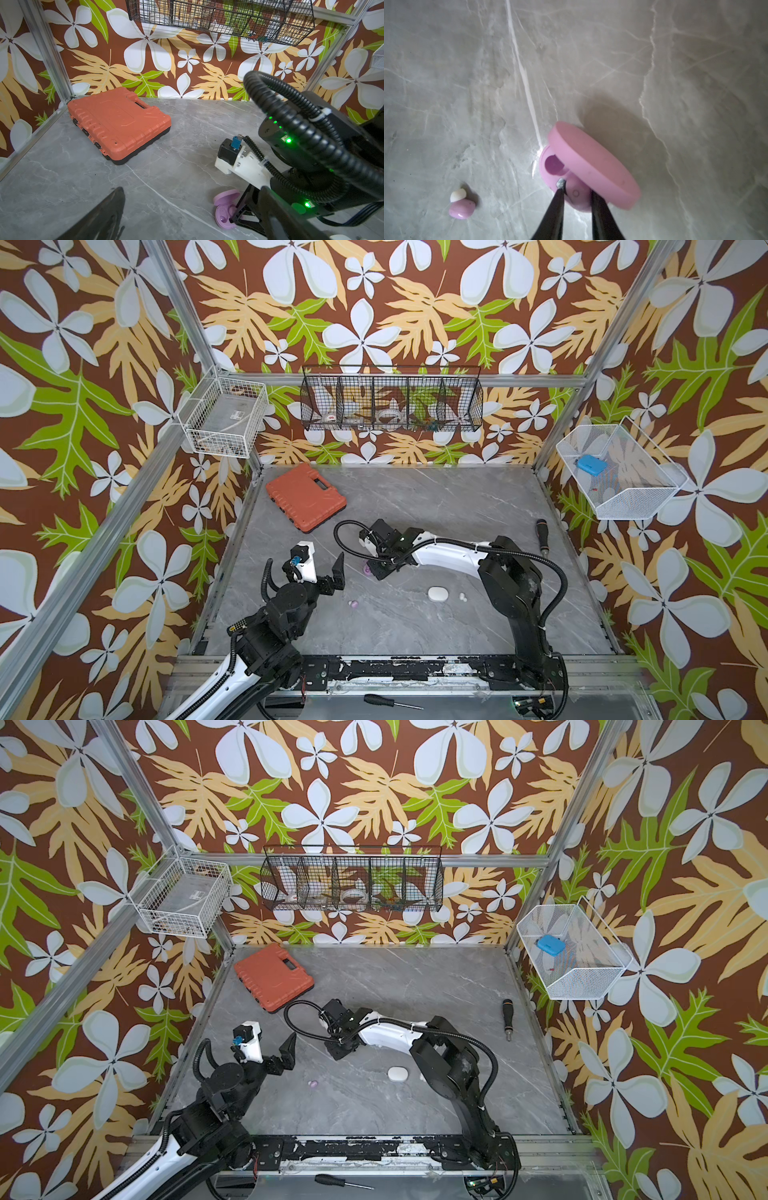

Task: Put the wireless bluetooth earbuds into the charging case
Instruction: 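Lower the held earbud into a slot of the pink case, then open the right gripper to release the earbud in the case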

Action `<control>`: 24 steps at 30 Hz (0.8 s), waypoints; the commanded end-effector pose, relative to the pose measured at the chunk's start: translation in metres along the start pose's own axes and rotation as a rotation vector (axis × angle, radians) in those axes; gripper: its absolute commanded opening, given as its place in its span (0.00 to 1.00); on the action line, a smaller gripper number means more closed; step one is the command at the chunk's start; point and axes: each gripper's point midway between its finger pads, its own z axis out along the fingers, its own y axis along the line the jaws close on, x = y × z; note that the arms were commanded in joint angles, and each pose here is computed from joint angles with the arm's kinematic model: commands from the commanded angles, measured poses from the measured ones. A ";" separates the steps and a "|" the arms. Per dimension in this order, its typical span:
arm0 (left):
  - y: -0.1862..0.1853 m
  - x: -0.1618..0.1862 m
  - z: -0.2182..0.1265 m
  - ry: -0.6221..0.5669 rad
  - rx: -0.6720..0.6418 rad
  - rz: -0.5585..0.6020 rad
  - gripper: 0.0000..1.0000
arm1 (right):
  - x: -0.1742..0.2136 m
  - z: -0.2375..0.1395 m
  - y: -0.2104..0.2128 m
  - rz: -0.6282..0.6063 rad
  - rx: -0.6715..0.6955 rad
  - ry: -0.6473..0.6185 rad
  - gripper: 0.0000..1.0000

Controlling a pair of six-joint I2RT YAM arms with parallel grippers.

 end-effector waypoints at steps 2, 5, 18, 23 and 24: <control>-0.001 -0.006 0.000 -0.024 0.007 -0.009 1.00 | -0.003 -0.006 0.000 0.008 0.007 -0.012 0.25; -0.001 -0.005 0.000 -0.023 0.007 -0.009 1.00 | -0.002 -0.007 0.000 0.010 0.005 -0.011 0.25; -0.002 -0.004 0.001 -0.018 0.011 -0.007 1.00 | -0.003 -0.011 0.000 0.012 0.004 -0.018 0.25; -0.003 -0.005 0.001 -0.020 0.012 -0.006 1.00 | -0.003 -0.013 0.000 0.012 0.004 -0.021 0.26; -0.003 -0.004 0.001 -0.018 0.013 -0.005 1.00 | -0.003 -0.014 0.001 0.010 0.004 -0.021 0.26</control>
